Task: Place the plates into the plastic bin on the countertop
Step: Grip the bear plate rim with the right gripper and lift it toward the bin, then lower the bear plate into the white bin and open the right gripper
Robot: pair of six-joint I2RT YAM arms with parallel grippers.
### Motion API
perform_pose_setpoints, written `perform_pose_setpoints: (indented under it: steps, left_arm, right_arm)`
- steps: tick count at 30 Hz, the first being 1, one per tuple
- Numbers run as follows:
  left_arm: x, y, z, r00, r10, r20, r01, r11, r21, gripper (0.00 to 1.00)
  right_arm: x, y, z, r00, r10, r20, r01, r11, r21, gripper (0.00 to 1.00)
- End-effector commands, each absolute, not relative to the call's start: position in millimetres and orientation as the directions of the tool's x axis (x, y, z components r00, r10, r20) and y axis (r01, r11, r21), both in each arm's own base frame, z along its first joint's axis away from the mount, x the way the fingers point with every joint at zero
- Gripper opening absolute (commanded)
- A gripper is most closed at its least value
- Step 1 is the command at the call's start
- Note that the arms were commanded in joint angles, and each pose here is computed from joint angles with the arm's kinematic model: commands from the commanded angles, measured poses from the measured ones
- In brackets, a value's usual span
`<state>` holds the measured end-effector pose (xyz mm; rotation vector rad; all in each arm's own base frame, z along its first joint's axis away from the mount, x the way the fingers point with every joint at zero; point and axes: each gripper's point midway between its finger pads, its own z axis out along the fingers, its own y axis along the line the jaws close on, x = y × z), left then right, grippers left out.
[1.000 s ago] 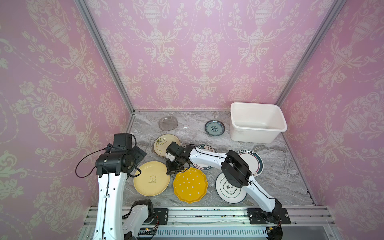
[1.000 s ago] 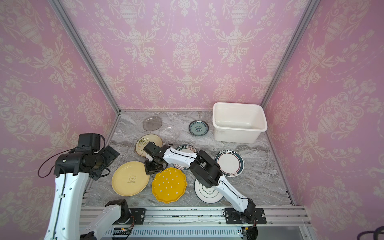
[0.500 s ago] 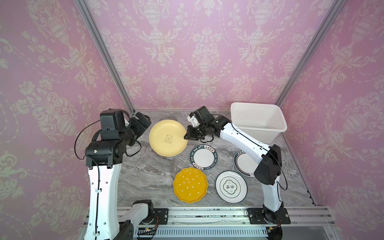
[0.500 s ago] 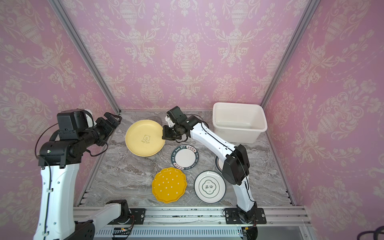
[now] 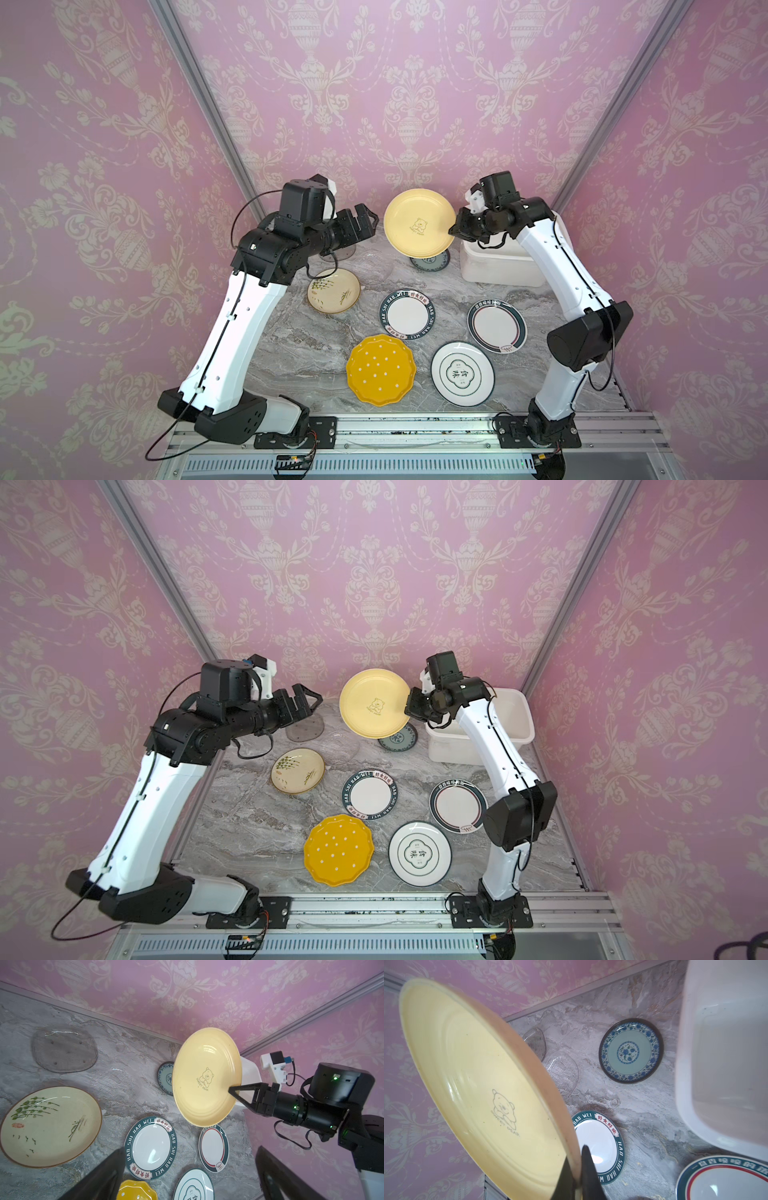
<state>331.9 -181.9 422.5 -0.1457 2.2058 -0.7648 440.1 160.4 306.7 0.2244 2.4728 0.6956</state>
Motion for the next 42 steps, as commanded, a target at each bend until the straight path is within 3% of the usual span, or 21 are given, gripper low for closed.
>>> perform_pose_setpoints:
  steps: [1, 11, 20, 30, 42]
  left_arm:
    - [327.2, -201.1, 420.4, -0.689, -0.186, -0.701, 0.220, 0.867, -0.447, 0.99]
    - [323.4, -271.9, 395.8, -0.729, 0.003, -0.684, 0.342, 0.867, -0.361, 0.99]
    - [316.2, -292.2, 375.6, -0.755, 0.056, -0.654, 0.356, 0.872, -0.336, 0.99]
    - [321.0, -302.8, 360.0, -0.779, 0.065, -0.624, 0.349, 0.872, -0.344, 0.99]
    - [326.1, -312.4, 340.5, -0.809, 0.091, -0.581, 0.343, 0.876, -0.340, 0.99]
  right_arm:
    - [429.1, 113.6, 323.0, -0.793, 0.341, -0.505, 0.044, 0.859, 0.510, 0.00]
    - [437.6, 4.5, 308.9, -0.660, 0.559, -0.502, 0.281, 0.804, 0.525, 0.00]
    - [462.6, -56.9, 279.6, -0.556, 0.665, -0.499, 0.450, 0.745, 0.492, 0.00]
    - [484.6, -86.3, 237.4, -0.568, 0.646, -0.510, 0.533, 0.761, 0.371, 0.00]
    - [503.4, -82.1, 191.7, -0.673, 0.550, -0.494, 0.486, 0.833, 0.265, 0.00]
